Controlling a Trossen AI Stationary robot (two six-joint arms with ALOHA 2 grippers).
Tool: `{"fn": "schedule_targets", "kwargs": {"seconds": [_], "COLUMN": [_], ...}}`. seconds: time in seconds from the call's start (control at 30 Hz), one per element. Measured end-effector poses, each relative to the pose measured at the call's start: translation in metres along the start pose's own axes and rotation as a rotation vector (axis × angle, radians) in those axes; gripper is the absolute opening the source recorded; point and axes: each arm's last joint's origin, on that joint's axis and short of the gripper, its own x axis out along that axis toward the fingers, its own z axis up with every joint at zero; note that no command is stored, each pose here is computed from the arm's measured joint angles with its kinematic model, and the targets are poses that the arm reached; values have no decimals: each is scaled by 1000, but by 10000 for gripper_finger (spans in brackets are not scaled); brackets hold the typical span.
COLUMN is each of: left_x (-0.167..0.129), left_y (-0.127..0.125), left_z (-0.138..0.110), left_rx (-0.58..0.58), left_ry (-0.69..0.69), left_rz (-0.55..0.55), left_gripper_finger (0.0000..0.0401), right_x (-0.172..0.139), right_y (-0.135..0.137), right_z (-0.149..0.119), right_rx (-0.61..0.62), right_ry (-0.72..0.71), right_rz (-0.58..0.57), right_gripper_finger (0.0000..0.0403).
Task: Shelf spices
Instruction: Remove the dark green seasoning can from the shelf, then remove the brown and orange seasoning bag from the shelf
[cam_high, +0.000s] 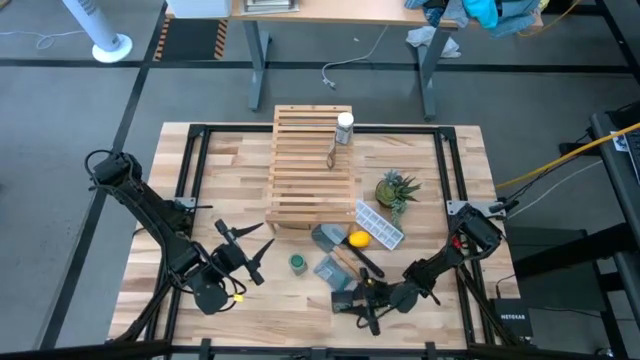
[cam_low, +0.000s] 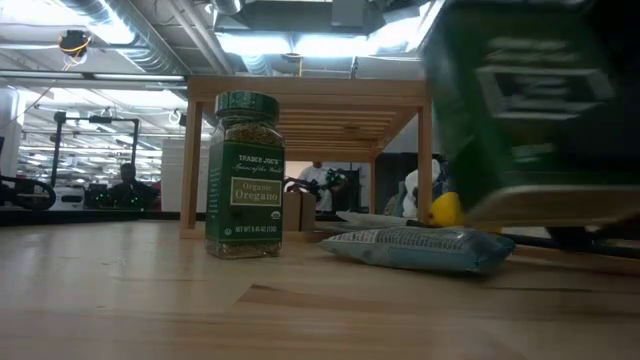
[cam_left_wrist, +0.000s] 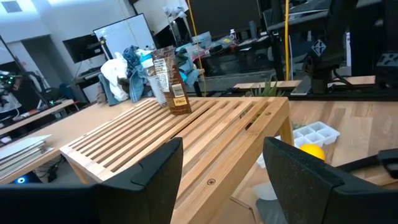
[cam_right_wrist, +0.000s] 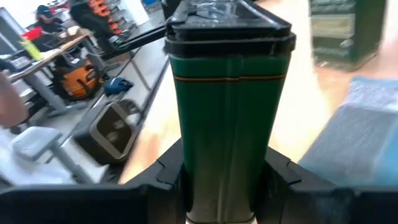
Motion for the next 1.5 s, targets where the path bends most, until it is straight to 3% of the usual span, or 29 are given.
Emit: {"fn": "schedule_targets", "kwargs": {"seconds": [0.37,0.6,0.87,1.03,1.23,1.5], "left_x": [0,0,0,0,0,0], "left_y": [0,0,0,0,0,0], "left_z": [0,0,0,0,0,0], "left_rx": [-11,-8,-4,-4,-5,-5], "left_ry": [0,0,1,1,1,1], "left_rz": [0,-1,-1,-1,-1,-1], "left_gripper_finger": [217,217,217,217,217,217], "right_x": [9,15,15,15,14,7], "right_y": [18,18,18,18,21,37], "right_z": [-11,-7,-8,-9,-4,26], "right_rx": [-119,-168,-174,-172,-159,-217], "right_ry": [114,119,133,147,127,73], "right_rz": [-120,-128,-124,-104,-92,-19], "right_gripper_finger": [121,121,243,281,278,264]}}
